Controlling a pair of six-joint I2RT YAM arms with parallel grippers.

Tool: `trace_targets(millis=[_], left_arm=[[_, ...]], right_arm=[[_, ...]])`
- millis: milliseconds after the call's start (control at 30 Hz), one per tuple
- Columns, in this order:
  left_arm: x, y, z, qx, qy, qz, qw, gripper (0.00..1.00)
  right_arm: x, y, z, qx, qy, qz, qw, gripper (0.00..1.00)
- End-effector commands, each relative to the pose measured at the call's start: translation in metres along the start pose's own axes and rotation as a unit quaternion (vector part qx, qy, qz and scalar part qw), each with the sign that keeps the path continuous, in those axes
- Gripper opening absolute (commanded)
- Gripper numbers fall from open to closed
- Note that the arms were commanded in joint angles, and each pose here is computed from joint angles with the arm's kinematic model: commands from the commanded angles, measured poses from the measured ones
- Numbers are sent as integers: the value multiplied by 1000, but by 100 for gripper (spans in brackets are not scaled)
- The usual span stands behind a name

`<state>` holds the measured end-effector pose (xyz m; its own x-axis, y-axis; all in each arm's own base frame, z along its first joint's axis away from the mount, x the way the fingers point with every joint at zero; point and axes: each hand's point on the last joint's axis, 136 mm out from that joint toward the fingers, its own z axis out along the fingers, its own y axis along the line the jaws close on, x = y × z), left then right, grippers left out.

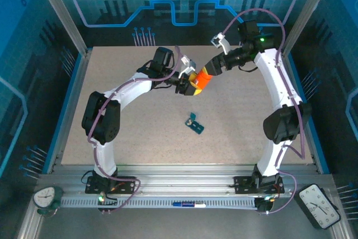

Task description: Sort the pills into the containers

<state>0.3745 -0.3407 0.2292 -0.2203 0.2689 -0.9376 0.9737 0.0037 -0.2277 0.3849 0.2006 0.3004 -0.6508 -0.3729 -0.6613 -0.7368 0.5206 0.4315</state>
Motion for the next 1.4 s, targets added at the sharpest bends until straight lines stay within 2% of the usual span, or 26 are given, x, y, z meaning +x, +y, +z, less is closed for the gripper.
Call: trace_targets(millis=[0,133,333,467,567,733,967,1133,1367], left_arm=[[-13,-4,-3,18,-13,22,1000,0],[-13,-4,-3,19,-13,22,1000,0],[-14,-3,-4,18,-15,22,999,0],[-18,-2,-3,12,-19,26,999,0],[-22,6,-4,-19,-25,43,999,0],[-29,16,-9,-82,-47,97,991,0],[-29,22,-7,-153,-50,168,973,0],[-29,22,-5,-169,-51,184,967,0],[-27,25,-2,-157,-59,157,973,0]], right_arm=[[9,4,11,-11,24,5,1000,76],[13,6,17,-20,33,8,999,66],[20,5,25,-20,44,21,999,46],[27,-1,32,-10,43,48,998,40],[32,-7,37,1,37,84,996,35],[50,-30,53,41,29,192,980,34],[71,-42,84,25,5,287,957,34],[80,-48,94,27,2,310,950,34],[67,-49,87,34,-10,303,952,40]])
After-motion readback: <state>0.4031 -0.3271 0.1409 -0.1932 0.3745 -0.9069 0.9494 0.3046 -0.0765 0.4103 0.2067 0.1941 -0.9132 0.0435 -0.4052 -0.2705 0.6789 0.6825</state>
